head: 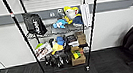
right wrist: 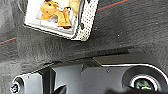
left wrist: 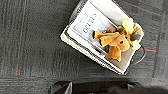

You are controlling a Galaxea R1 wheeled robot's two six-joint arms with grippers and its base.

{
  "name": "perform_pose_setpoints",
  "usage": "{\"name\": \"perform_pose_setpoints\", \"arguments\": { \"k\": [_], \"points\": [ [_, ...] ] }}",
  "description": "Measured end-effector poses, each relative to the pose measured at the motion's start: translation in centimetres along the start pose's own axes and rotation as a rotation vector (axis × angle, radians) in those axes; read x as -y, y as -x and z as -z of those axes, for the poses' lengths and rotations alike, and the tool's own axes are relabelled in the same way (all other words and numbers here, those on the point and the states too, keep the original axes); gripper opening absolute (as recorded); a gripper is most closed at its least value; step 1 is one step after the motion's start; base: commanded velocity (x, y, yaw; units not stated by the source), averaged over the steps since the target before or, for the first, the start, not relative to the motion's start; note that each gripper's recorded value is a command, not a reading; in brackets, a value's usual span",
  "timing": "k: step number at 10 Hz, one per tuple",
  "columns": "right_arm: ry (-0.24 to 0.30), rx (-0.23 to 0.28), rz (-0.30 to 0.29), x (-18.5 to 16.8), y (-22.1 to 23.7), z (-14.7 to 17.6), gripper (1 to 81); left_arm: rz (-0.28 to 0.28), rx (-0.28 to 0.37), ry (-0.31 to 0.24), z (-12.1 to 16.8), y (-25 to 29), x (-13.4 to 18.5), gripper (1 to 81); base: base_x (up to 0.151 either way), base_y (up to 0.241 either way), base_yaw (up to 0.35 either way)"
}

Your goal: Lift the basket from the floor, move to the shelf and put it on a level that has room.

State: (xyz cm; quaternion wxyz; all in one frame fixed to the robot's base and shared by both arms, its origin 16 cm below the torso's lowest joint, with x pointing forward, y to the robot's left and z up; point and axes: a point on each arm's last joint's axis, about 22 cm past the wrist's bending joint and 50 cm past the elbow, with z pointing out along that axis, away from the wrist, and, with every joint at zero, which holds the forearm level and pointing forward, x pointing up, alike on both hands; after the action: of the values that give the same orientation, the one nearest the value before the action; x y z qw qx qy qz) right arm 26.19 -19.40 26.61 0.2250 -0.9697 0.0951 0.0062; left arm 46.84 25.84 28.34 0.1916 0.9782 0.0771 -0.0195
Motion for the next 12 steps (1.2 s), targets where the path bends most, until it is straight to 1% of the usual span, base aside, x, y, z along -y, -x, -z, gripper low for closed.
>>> {"name": "perform_pose_setpoints", "arguments": {
  "k": [2,3,5,7,8,10,12],
  "points": [
    [-0.01,0.025,-0.008,-0.2,0.4,-1.5,81.1,0.004,0.012,-0.009,-1.4,-1.9,0.6,81.1,0.0,0.0,0.0],
    [-0.02,0.026,-0.005,0.1,0.0,-2.1,81.1,0.001,0.003,-0.012,-1.6,-3.3,0.5,81.1,0.0,0.0,0.0],
    [-0.044,0.01,0.005,0.9,-2.1,-3.5,81.1,-0.009,-0.034,-0.015,-2.3,-6.2,0.2,81.1,0.0,0.0,0.0],
    [-0.047,-0.005,0.013,0.5,-3.6,-4.5,81.1,-0.009,-0.039,-0.03,-3.0,-7.3,0.7,81.1,0.0,0.0,0.0],
    [-0.047,0.005,0.008,0.2,-3.4,-5.3,81.1,-0.006,-0.035,-0.036,-3.7,-7.9,1.0,81.1,0.0,0.0,0.0],
    [-0.041,0.035,-0.004,-0.8,-2.9,-7.2,81.1,-0.003,-0.027,-0.032,-6.2,-8.8,1.2,81.1,0.0,0.0,0.0],
    [-0.039,0.044,-0.017,-1.8,-3.9,-9.2,81.1,0.01,0.011,-0.039,-9.3,-8.0,2.7,81.1,0.0,0.0,0.0]
  ]
}}
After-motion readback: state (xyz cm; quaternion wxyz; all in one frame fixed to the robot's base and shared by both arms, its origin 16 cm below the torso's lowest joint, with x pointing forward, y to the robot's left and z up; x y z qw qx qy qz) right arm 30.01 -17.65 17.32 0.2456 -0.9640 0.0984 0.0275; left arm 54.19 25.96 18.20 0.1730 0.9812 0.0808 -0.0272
